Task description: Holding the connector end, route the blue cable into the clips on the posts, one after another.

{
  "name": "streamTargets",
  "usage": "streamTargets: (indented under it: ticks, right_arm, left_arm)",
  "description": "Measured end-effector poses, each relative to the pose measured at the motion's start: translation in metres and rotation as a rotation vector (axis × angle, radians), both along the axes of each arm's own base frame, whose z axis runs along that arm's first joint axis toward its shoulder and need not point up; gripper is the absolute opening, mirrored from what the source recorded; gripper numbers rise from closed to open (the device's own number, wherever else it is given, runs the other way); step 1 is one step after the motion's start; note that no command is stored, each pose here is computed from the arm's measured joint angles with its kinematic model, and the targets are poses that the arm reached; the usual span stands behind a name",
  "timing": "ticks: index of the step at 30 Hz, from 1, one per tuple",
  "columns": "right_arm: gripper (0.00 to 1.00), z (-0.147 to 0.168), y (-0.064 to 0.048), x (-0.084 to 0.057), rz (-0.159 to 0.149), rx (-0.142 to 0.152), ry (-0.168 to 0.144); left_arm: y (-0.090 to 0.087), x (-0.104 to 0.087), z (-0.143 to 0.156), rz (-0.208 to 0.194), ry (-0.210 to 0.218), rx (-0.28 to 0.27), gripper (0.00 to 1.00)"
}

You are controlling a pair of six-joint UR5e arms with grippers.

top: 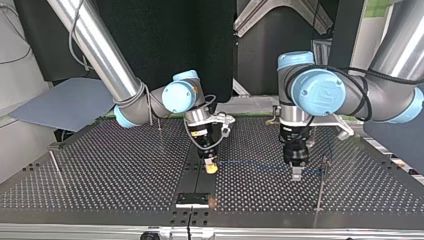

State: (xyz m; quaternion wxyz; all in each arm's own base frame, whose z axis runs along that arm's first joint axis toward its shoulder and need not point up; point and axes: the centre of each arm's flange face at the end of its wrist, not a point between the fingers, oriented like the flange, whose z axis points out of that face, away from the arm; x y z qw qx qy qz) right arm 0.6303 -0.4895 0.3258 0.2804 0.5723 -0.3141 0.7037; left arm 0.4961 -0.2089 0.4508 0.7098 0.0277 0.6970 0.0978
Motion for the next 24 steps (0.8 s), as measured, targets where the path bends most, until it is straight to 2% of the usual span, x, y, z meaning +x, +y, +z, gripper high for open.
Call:
streamTargets:
  ticks: [8,16,21,24]
  right_arm:
    - [0.0,0.0,-0.001,-0.001,-0.002,0.0,0.0]
    - [0.0,0.0,-0.001,-0.001,-0.002,0.0,0.0]
    - [0.0,0.0,-0.001,-0.001,0.001,0.001,0.001]
    - [0.0,-0.001,-0.001,0.0,0.002,0.002,0.002]
  left_arm:
    - [-0.001,0.003,-0.003,0.001,0.004,0.004,1.0]
    - [0.0,0.007,-0.002,-0.001,-0.018,-0.008,1.0]
    - [-0.001,0.013,-0.013,-0.001,-0.005,-0.005,1.0]
    - [-0.001,0.017,-0.016,0.003,-0.011,-0.008,1.0]
